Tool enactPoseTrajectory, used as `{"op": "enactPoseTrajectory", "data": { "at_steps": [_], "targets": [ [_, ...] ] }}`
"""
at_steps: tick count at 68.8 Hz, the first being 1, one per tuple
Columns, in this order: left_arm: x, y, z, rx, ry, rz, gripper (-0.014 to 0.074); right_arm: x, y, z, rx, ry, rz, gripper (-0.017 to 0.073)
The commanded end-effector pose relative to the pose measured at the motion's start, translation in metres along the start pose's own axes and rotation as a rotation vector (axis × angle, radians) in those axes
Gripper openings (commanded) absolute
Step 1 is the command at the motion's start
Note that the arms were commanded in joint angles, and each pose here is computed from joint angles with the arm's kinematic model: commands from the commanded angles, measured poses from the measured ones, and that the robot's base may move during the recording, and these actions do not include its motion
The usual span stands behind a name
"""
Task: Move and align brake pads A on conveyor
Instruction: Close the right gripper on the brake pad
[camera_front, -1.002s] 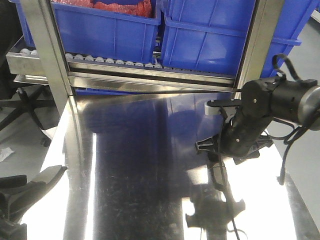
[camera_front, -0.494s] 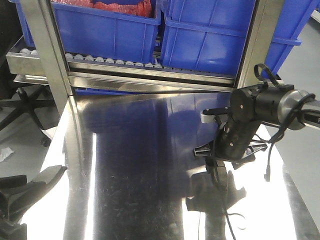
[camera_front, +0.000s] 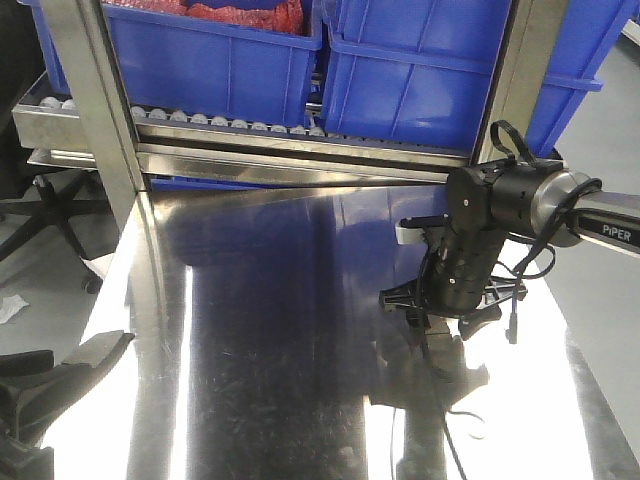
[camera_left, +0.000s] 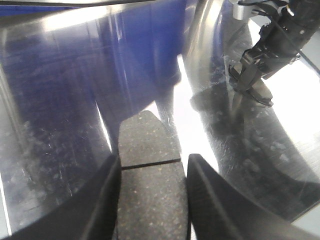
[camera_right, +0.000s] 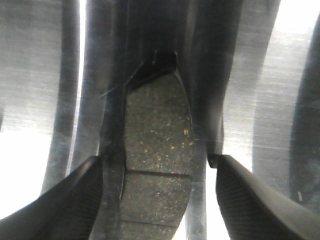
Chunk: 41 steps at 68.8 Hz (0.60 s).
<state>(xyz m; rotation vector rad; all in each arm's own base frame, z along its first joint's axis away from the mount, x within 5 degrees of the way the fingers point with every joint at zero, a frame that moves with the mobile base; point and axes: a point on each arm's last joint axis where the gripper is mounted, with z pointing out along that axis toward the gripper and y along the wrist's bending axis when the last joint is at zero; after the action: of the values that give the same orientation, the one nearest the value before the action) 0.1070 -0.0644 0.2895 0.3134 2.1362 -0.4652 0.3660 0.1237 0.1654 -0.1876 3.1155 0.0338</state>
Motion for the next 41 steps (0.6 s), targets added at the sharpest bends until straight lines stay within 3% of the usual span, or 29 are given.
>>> {"op": "enactPoseTrajectory", "data": {
  "at_steps": [1,16,41],
  "targets": [
    [-0.0162,-0.0048,-0.0055,0.036,-0.119,-0.005,-0.0008,-0.0028,0.0001,-0.0257,-0.008,-0.072,0.010,0.0419],
    [-0.0162,-0.0048,-0.0055,0.036,-0.119,-0.005,-0.0006,-0.0034,0.0004,-0.0222,-0.007,-0.059,0.019,0.0290],
    [-0.0162,-0.0048,-0.0055,0.036,-0.119,-0.005,-0.0006,-0.0035,0.0004,-0.0227,-0.007,-0.055,0.021,-0.0004]
  ]
}}
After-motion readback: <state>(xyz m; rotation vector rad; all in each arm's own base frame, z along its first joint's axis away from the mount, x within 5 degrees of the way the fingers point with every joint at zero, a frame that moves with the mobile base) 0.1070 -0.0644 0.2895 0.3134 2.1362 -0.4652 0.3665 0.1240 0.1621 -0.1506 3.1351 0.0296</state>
